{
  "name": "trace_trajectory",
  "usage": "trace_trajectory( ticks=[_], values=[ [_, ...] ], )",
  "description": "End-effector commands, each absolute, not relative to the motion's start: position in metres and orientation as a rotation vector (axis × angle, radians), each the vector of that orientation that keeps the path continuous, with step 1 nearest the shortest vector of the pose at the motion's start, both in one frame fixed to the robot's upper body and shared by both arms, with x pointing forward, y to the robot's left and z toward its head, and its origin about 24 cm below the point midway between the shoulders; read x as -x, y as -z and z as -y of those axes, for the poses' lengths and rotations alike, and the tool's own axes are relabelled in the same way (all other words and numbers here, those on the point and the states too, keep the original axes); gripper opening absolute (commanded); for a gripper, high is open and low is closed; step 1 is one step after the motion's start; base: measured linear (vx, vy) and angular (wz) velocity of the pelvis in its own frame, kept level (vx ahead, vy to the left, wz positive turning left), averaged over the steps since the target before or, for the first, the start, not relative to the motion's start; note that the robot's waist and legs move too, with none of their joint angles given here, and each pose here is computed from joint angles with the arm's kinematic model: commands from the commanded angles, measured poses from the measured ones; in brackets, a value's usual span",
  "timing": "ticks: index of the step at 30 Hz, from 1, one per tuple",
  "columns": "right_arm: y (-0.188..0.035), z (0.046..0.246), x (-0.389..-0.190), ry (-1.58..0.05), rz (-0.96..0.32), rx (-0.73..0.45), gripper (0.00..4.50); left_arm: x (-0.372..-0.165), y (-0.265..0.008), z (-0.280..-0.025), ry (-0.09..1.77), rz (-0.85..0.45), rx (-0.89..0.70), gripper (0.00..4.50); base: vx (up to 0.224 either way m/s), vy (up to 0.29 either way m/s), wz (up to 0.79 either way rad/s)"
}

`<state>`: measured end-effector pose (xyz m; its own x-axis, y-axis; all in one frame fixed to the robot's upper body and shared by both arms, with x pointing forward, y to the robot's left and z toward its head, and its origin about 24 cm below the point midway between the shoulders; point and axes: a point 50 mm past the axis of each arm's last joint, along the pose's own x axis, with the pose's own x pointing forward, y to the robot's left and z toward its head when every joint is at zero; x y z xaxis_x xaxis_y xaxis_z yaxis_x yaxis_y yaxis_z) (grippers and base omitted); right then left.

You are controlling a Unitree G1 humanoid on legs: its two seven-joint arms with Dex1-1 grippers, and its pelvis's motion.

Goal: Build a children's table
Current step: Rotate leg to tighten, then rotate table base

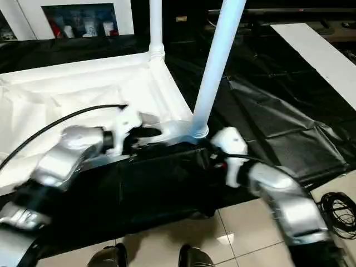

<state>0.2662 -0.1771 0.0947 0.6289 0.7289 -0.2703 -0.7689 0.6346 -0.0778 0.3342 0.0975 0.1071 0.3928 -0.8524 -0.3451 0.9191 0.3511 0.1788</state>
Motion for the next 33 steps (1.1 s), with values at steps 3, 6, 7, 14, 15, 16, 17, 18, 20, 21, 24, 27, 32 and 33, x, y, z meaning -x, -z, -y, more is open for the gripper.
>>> trace_trajectory(
  ticks=[3, 6, 7, 14, 15, 16, 17, 18, 20, 21, 24, 27, 32, 33],
  values=[
    [-0.098, 0.175, -0.265, -0.869, -0.199, 0.184, 3.89, -0.333, -0.115, -0.101, 1.141, -0.172, -0.375, 2.9, 0.0, 0.0, 0.0],
    [-0.096, 0.17, -0.267, -0.871, -0.195, 0.167, 3.89, -0.329, -0.12, -0.109, 1.142, -0.148, -0.354, 3.06, 0.0, 0.0, 0.0],
    [-0.095, 0.167, -0.27, -0.867, -0.193, 0.152, 3.89, -0.326, -0.124, -0.115, 1.146, -0.136, -0.337, 3.06, 0.0, 0.0, 0.0],
    [-0.091, 0.15, -0.298, -0.788, -0.15, 0.083, 3.89, -0.292, -0.129, -0.147, 1.262, -0.185, -0.24, 3.06, 0.0, 0.0, 0.0],
    [-0.093, 0.147, -0.305, -0.774, -0.127, 0.065, 3.89, -0.283, -0.129, -0.149, 1.3, -0.192, -0.21, 3.06, 0.0, 0.0, 0.0],
    [-0.094, 0.145, -0.308, -0.765, -0.117, 0.059, 3.89, -0.279, -0.129, -0.149, 1.314, -0.192, -0.198, 3.06, 0.0, 0.0, 0.0],
    [-0.096, 0.145, -0.311, -0.749, -0.106, 0.058, 3.89, -0.275, -0.128, -0.149, 1.324, -0.193, -0.186, 3.06, 0.0, 0.0, 0.0],
    [-0.097, 0.145, -0.315, -0.729, -0.096, 0.052, 3.89, -0.27, -0.126, -0.149, 1.33, -0.202, -0.184, 3.06, 0.0, 0.0, 0.0],
    [-0.097, 0.145, -0.321, -0.699, -0.093, 0.026, 3.89, -0.263, -0.12, -0.149, 1.331, -0.225, -0.192, 3.06, 0.0, 0.0, 0.0],
    [-0.097, 0.144, -0.325, -0.691, -0.092, 0.032, 3.89, -0.26, -0.116, -0.148, 1.322, -0.235, -0.193, 3.06, 0.0, 0.0, 0.0],
    [-0.097, 0.144, -0.334, -0.671, -0.089, 0.038, 3.89, -0.255, -0.104, -0.148, 1.269, -0.265, -0.217, 3.06, 0.0, 0.0, 0.0],
    [-0.099, 0.146, -0.346, -0.622, -0.07, 0.003, 3.89, -0.257, -0.092, -0.149, 1.164, -0.291, -0.25, 3.06, 0.0, 0.0, 0.0],
    [-0.103, 0.156, -0.363, -0.495, -0.053, 0.003, 3.89, -0.262, -0.076, -0.154, 0.997, -0.3, -0.299, 3.06, 0.0, 0.0, 0.0],
    [-0.103, 0.158, -0.365, -0.484, -0.051, -0.006, 3.89, -0.263, -0.075, -0.154, 0.98, -0.292, -0.305, 3.06, 0.0, 0.0, 0.0]
  ],
)
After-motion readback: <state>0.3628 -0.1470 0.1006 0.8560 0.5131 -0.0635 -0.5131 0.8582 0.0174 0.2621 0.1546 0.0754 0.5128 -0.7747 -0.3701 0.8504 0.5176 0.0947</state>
